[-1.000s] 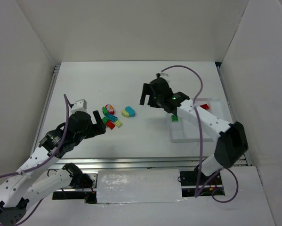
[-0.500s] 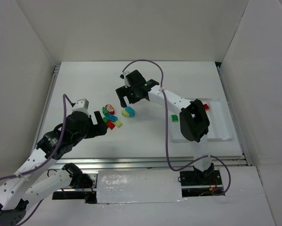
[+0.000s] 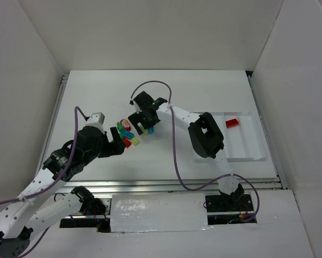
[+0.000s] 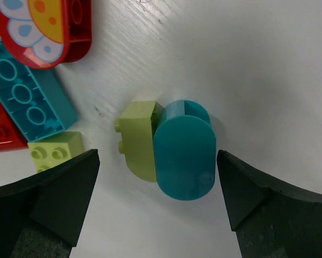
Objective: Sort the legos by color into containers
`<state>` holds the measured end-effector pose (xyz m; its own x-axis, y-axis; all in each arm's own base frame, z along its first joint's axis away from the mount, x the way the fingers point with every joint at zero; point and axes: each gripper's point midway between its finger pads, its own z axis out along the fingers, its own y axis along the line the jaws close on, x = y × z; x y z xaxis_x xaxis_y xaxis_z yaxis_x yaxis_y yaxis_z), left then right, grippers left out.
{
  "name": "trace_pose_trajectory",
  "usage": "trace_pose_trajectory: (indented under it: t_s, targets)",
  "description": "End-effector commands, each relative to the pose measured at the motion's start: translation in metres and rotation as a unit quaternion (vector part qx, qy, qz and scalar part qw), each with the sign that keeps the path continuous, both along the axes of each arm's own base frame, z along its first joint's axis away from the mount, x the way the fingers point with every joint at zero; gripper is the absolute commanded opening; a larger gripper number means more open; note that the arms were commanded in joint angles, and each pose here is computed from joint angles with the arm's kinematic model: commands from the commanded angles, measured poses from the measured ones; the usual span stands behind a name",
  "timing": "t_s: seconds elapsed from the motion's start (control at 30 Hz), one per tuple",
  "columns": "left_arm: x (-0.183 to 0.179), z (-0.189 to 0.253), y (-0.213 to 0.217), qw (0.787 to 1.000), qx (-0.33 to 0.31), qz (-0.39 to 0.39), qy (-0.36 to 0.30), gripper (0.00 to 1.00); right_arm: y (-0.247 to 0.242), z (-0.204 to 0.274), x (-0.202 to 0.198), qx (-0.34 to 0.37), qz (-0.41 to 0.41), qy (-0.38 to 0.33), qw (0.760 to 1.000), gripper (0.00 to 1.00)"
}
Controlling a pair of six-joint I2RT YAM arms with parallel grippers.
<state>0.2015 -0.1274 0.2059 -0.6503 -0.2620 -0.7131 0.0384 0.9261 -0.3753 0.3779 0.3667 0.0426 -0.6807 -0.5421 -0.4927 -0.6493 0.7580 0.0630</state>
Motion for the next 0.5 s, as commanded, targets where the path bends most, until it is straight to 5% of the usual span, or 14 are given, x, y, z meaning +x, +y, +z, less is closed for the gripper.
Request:
trace_pose_trajectory:
  t_s: [0.0, 0.23, 0.47]
  targets:
    - [0.006, 0.008, -0.007, 1.000, -0.007, -0.016, -0.021, 0.99, 0.003, 0.003, 0.005, -0.019, -0.002, -0.019, 1.000, 0.96]
    - [0.009, 0.004, -0.008, 1.000, -0.004, -0.015, -0.018, 0.99, 0.002, 0.005, 0.013, -0.012, -0.029, -0.041, 0.999, 0.53]
    - [0.011, 0.004, -0.004, 1.000, -0.012, 0.011, -0.017, 0.99, 0.002, 0.041, 0.000, 0.049, -0.024, -0.073, 0.996, 0.37]
